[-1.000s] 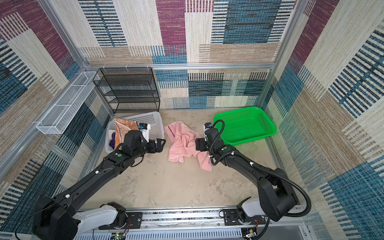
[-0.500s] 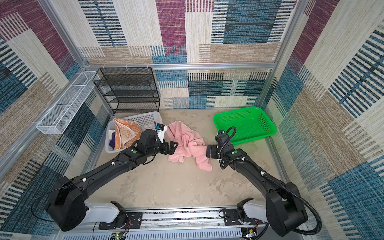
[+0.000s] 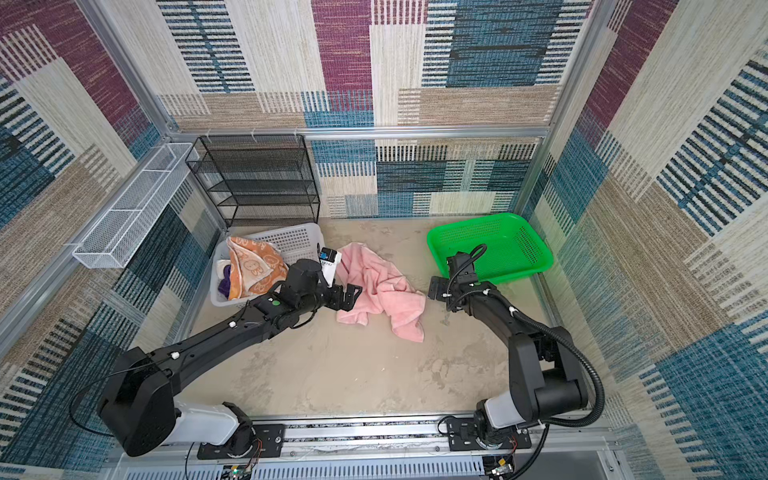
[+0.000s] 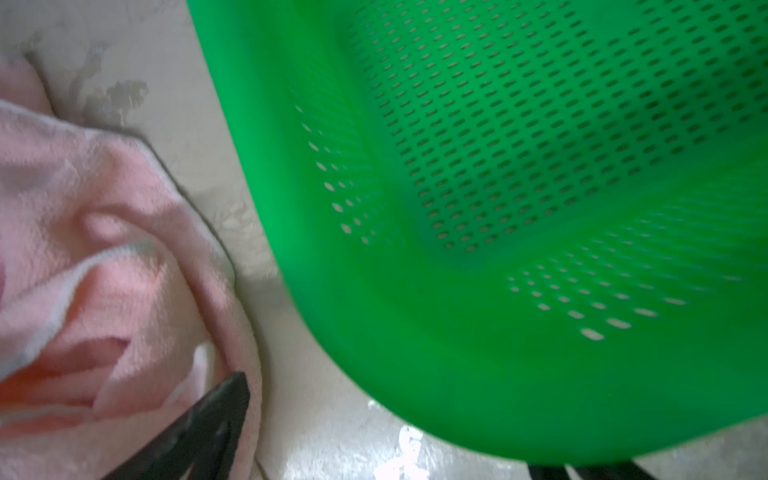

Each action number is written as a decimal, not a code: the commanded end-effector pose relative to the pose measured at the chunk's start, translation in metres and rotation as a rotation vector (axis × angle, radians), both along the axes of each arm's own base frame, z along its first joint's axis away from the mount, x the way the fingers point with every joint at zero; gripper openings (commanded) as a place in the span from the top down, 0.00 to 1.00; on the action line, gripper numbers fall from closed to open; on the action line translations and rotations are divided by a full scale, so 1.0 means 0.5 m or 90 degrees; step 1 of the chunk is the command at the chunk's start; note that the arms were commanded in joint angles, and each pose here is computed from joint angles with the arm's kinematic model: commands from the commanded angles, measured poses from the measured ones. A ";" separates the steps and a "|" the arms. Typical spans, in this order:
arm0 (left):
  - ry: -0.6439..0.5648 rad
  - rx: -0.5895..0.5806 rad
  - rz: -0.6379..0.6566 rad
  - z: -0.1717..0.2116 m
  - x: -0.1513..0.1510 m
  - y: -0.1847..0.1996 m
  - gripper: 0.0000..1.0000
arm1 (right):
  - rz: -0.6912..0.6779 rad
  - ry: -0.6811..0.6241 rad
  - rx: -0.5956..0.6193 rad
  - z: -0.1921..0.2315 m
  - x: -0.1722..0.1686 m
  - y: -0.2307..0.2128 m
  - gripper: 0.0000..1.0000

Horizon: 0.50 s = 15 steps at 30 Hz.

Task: Fold and stack the towels

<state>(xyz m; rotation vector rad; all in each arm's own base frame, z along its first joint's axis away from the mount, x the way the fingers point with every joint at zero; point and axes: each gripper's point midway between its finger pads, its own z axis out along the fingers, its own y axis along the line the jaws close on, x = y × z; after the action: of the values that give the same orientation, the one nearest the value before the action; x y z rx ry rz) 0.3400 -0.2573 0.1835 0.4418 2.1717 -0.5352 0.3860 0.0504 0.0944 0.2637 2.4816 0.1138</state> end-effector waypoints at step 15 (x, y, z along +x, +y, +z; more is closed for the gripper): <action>-0.011 0.125 -0.129 -0.035 -0.023 -0.122 0.02 | 0.066 -0.143 0.027 0.084 0.146 0.012 0.00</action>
<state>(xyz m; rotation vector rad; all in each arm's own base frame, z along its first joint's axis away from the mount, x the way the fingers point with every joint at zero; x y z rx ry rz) 0.3324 -0.3124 0.1734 0.6711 2.1749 -0.4940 0.4609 0.0444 0.1203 0.1800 2.3307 0.1353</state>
